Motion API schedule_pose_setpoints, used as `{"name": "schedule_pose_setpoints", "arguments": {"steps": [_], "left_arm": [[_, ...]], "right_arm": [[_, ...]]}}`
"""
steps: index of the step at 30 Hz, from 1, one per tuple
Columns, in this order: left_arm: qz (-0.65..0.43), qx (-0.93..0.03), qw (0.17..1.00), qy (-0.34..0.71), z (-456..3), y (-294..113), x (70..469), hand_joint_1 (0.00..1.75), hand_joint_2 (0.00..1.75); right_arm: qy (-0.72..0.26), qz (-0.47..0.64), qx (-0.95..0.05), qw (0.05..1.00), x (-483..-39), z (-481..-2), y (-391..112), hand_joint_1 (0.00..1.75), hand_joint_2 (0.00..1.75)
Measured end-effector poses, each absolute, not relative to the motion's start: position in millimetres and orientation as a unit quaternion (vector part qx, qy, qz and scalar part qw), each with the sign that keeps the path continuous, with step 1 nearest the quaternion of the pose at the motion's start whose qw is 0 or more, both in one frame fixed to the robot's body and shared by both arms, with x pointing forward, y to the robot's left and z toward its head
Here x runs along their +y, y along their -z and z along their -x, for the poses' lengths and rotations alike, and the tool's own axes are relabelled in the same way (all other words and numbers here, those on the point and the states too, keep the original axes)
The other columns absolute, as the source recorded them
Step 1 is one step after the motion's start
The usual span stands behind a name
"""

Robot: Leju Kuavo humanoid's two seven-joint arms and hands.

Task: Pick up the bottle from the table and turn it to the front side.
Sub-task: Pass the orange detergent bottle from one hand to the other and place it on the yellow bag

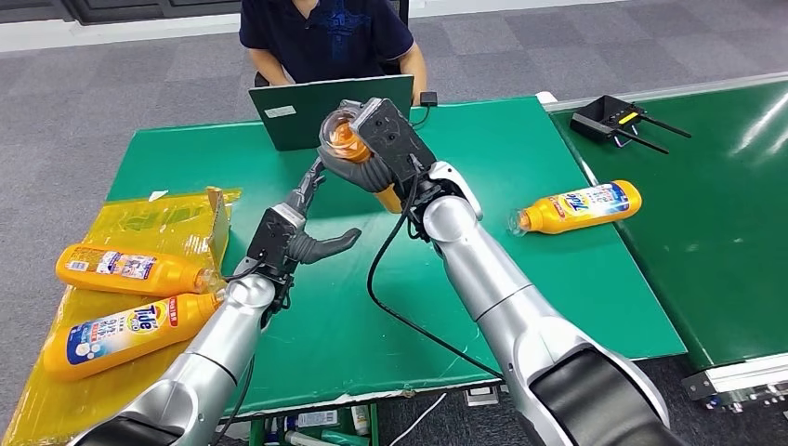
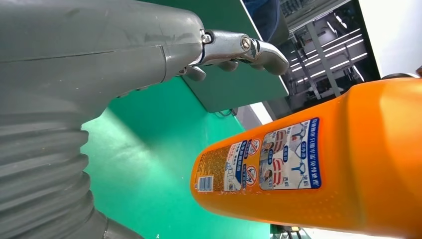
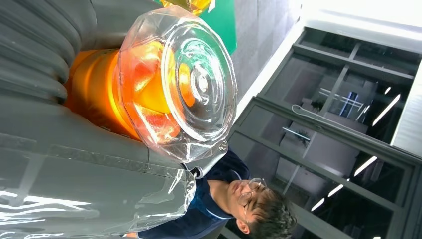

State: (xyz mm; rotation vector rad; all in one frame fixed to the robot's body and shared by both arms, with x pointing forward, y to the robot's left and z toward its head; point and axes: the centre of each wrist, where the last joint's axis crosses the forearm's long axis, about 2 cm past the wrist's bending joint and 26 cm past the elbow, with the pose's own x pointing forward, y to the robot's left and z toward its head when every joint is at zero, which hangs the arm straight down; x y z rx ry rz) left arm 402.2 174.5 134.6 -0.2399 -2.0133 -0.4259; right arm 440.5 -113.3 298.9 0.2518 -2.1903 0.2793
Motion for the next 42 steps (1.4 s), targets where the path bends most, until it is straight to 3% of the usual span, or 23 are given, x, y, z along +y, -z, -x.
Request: {"name": "schedule_pose_setpoints", "arguments": {"steps": [42], "left_arm": [[0.122, -0.833, 0.512, 0.169, -409, -151, 141, 0.0, 1.75]], "right_arm": [[-0.085, -0.159, -0.879, 0.441, -90, -437, -321, 1.75, 1.75]]}}
